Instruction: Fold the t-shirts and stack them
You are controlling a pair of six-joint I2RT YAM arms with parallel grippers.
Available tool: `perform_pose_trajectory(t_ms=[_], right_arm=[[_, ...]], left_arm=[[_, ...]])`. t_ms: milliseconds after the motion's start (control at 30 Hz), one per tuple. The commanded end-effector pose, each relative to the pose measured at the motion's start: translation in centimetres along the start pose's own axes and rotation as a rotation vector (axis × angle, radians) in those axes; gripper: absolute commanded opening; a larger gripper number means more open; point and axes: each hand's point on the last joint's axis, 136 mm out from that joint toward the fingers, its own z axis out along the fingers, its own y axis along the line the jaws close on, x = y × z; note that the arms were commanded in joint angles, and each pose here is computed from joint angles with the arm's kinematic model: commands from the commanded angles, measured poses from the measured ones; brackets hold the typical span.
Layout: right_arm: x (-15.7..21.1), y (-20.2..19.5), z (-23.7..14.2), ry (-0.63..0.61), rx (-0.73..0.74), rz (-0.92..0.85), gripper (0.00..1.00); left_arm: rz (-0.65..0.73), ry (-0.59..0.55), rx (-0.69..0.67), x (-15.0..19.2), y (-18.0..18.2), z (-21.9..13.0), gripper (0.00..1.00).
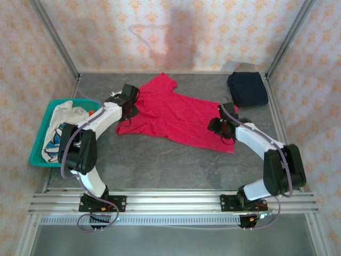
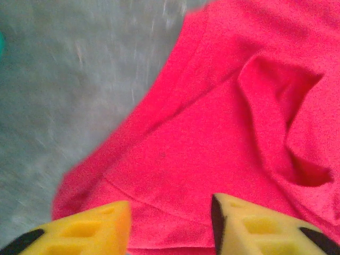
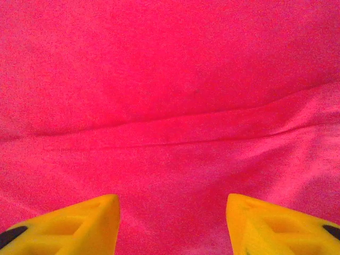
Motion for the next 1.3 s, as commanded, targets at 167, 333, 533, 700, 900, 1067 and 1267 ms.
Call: perform_pose_trajectory(t_ms=[167,333,533,700,900,1067,1267], right_arm=[[0.2,1.0,2.2,0.031,-0.02,0.038,0.48],[1.0,-0.7,3.7,0.072,0.024,0.066,0.44],[1.6,-2.8,4.5,0.103,0.067,0.079,0.43],[1.9,-3.9,4.9,0.126,0.091,0.086,0.43],[2.3,-4.5,4.7,0.141,0.102,0.075,0.42],[2.3,-4.7,4.6,0.143,0.103,0.076,0.42],[2.0,-4.5,4.4,0.142,0.099,0.072,0.42]], left_arm=[[-0.062,0.026,-0.029,2.2,1.5,2.4,0.32],[-0.079,0.076,-0.068,3.2,2.6,4.9,0.29],[-0.07,0.037,-0.1,1.7,3.3,5.4,0.28],[-0.045,0.002,-0.112,-0.9,3.4,5.7,0.27],[0.01,-0.066,-0.092,-3.8,2.7,3.1,0.3],[0.091,-0.051,-0.172,-3.4,5.0,1.3,0.39],[0.175,0.091,-0.181,0.7,7.1,0.8,0.43]])
